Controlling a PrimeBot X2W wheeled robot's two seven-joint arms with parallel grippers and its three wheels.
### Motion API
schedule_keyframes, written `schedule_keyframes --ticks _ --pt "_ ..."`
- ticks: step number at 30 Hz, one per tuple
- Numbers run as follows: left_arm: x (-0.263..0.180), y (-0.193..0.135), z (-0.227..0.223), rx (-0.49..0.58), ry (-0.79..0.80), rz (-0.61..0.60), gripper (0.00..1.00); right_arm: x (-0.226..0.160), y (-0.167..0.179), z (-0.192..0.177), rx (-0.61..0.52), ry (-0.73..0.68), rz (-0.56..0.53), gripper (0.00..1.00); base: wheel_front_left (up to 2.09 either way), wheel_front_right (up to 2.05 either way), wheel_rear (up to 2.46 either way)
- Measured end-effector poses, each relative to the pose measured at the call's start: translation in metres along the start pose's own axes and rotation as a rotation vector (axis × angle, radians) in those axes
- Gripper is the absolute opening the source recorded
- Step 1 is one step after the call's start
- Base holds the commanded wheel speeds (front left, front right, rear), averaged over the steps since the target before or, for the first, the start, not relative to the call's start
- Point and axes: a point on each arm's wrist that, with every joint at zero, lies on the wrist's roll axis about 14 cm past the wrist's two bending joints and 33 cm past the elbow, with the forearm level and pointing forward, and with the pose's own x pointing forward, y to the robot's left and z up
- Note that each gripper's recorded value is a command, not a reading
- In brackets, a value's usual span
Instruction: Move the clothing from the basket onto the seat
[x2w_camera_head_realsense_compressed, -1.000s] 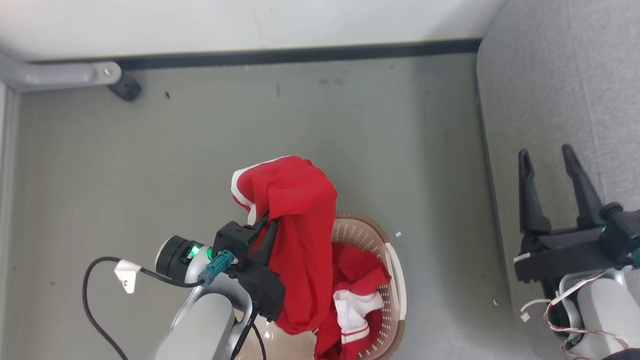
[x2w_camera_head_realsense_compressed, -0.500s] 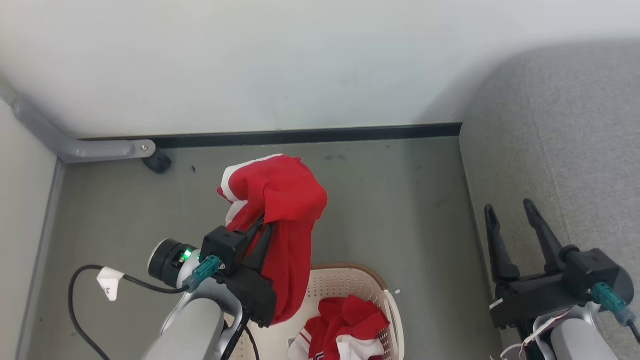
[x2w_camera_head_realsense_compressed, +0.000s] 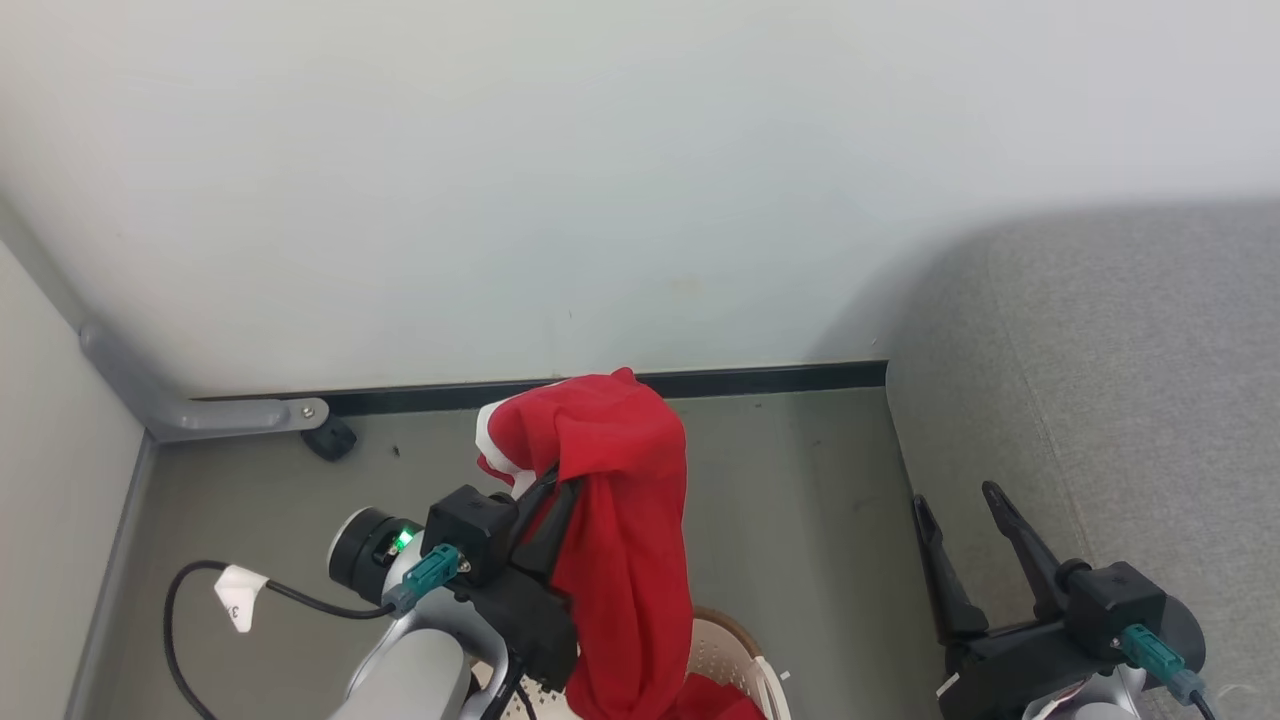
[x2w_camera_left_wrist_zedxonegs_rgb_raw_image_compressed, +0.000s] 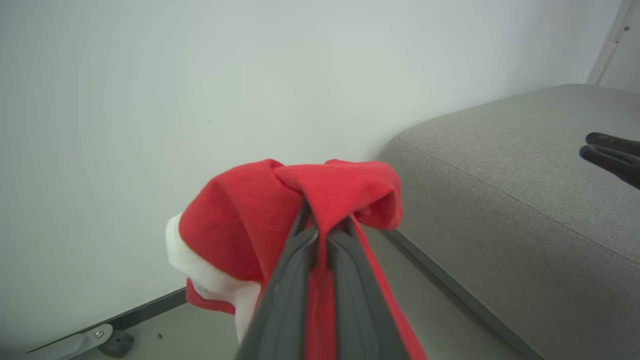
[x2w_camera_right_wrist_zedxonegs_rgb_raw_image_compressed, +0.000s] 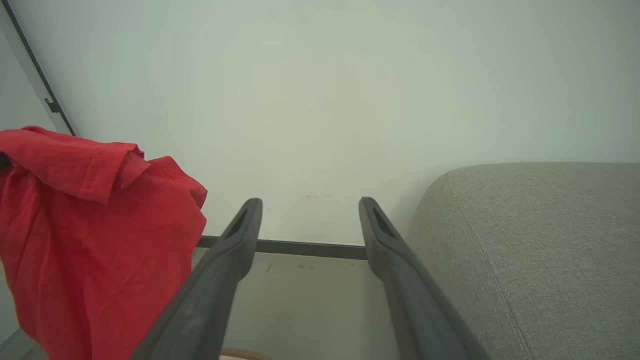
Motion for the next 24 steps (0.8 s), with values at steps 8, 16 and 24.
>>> schedule_keyframes --ticks 8,16,24 --pt "0.002 -0.036 0.018 0.01 -0.05 -0.088 0.0 -0.015 0.003 0.009 -0.002 -0.021 0.0 1.0 0.0 0.0 0.0" --pt "0.007 -0.065 0.026 0.017 -0.071 -0.17 0.0 -0.028 0.001 0.006 0.0 -0.011 -0.01 1.0 0.0 0.0 0.0" --pt "0.009 -0.086 0.029 0.019 -0.079 -0.236 0.0 -0.034 0.0 -0.008 -0.023 0.037 0.019 1.0 0.0 0.0 0.0"
